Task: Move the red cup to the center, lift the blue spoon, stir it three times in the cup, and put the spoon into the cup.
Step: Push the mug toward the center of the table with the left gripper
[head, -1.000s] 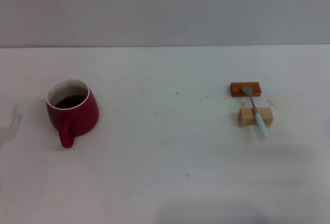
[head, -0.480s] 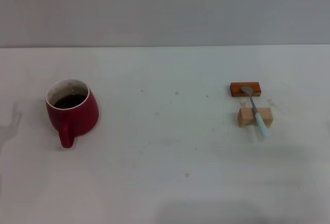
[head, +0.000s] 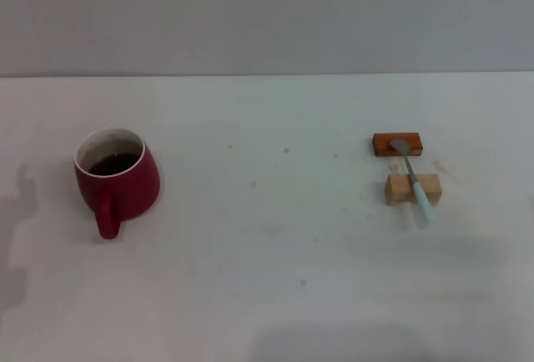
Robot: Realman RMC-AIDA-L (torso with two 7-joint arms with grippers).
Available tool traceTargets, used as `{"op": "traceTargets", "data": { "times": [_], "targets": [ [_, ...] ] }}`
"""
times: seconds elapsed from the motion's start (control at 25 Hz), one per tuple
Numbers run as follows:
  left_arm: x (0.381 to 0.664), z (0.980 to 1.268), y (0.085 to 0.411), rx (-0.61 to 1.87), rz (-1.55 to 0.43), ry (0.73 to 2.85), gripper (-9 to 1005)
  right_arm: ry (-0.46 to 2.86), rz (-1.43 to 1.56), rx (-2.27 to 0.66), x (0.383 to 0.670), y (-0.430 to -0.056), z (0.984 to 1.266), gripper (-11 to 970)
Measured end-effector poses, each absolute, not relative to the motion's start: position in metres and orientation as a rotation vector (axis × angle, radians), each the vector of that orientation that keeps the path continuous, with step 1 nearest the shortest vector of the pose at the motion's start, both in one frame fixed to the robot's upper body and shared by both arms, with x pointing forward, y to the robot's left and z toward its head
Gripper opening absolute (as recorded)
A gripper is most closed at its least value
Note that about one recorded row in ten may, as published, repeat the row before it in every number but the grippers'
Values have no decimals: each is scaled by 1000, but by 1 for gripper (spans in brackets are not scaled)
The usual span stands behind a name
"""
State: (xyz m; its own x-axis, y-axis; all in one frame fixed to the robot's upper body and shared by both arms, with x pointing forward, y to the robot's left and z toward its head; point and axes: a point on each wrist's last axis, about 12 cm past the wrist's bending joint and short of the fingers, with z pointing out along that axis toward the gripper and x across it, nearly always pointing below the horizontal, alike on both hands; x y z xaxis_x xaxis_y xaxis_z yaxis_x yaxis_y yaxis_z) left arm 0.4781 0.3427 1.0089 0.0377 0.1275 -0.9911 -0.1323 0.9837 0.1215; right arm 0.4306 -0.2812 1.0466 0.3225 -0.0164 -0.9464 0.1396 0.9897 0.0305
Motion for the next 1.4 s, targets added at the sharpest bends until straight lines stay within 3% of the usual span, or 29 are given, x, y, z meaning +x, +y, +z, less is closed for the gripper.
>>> {"op": "traceTargets", "data": {
  "times": [0.52, 0.8, 1.4],
  "targets": [
    [498, 1007, 331, 202, 324, 1571, 80, 1240, -98, 114, 430, -280, 1046, 802],
    [510, 1005, 321, 382, 413, 1599, -2, 1239, -97, 116, 430, -280, 1047, 802],
    [522, 1003, 303, 624, 458, 1587, -2, 1217, -99, 118, 429, -280, 1049, 803]
  ]
}}
